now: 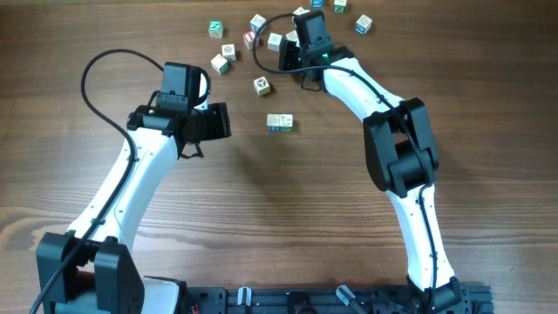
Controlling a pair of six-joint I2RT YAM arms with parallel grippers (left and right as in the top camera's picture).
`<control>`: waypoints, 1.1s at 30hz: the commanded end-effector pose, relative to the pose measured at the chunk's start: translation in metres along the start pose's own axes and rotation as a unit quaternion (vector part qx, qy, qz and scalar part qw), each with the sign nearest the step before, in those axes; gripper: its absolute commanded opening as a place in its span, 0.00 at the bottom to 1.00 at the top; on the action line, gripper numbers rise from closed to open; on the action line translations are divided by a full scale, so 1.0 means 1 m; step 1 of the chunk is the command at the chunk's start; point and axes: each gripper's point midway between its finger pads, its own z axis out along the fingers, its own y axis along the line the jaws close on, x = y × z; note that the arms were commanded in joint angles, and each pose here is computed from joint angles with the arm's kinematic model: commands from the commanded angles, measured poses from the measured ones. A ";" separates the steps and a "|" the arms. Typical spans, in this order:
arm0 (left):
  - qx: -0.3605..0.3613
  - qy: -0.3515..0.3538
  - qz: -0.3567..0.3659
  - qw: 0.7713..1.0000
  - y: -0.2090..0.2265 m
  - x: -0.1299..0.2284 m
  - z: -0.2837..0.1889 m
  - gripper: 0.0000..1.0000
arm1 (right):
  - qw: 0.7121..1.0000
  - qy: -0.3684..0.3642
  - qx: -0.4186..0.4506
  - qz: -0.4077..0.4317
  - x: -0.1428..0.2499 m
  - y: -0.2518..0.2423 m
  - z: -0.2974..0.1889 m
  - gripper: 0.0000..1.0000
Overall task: Form a horizontal line
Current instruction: 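Lower the right gripper and grasp the green-topped W block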
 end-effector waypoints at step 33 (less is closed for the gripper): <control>-0.003 -0.003 0.003 1.000 0.000 0.001 -0.006 0.63 | 0.984 0.067 0.119 -0.112 -0.032 -0.022 -0.115 0.25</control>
